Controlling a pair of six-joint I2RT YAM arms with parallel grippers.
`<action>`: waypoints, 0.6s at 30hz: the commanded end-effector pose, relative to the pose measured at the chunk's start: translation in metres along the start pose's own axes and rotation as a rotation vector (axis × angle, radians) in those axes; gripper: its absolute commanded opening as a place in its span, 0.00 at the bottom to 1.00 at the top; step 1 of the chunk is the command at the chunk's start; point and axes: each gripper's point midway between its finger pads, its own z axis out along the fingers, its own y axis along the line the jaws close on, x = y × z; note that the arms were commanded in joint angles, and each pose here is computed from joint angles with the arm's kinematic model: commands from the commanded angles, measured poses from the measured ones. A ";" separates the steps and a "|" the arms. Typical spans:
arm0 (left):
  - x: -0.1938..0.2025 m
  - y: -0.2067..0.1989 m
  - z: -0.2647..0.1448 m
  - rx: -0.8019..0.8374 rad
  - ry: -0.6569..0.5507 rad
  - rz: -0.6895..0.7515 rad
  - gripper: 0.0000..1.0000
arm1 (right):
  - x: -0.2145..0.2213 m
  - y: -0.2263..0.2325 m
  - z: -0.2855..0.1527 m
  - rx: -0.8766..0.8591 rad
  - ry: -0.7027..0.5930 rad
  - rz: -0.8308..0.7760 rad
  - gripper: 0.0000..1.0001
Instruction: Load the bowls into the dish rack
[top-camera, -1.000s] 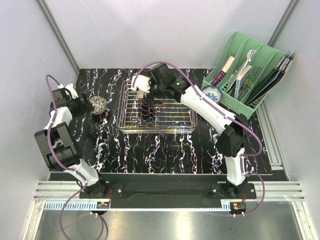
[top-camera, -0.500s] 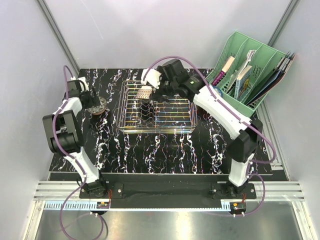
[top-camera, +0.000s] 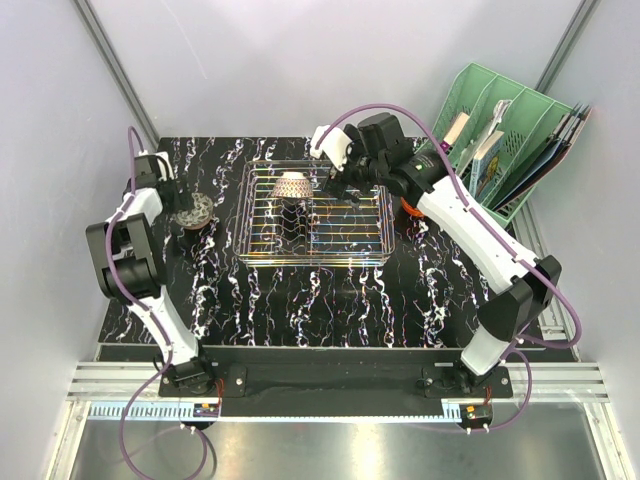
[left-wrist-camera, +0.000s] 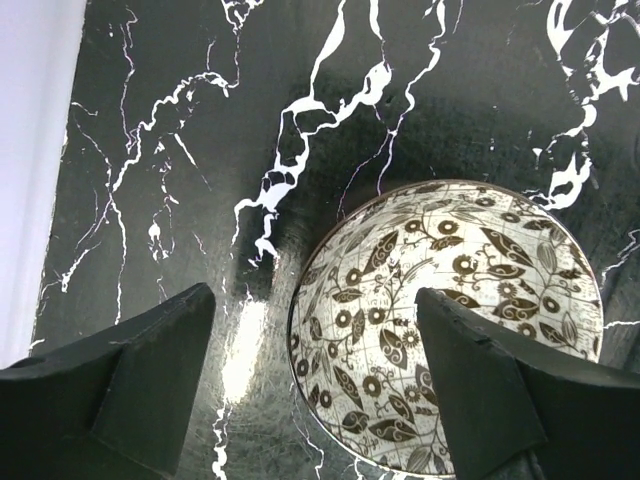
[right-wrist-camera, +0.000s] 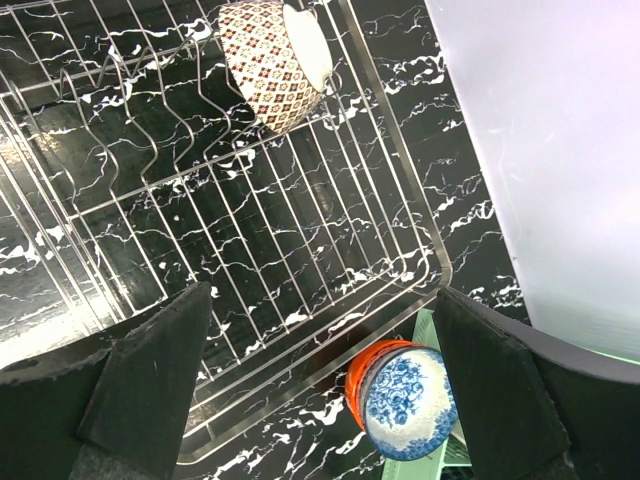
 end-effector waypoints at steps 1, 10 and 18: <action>-0.007 0.003 0.007 -0.015 0.022 0.017 0.84 | -0.015 -0.001 -0.017 0.006 -0.059 0.027 1.00; 0.007 -0.018 0.020 0.099 0.118 0.009 0.77 | -0.018 -0.001 -0.025 0.011 -0.071 0.036 1.00; 0.015 -0.024 0.020 0.136 0.150 0.000 0.32 | -0.023 -0.001 -0.027 0.004 -0.086 0.044 1.00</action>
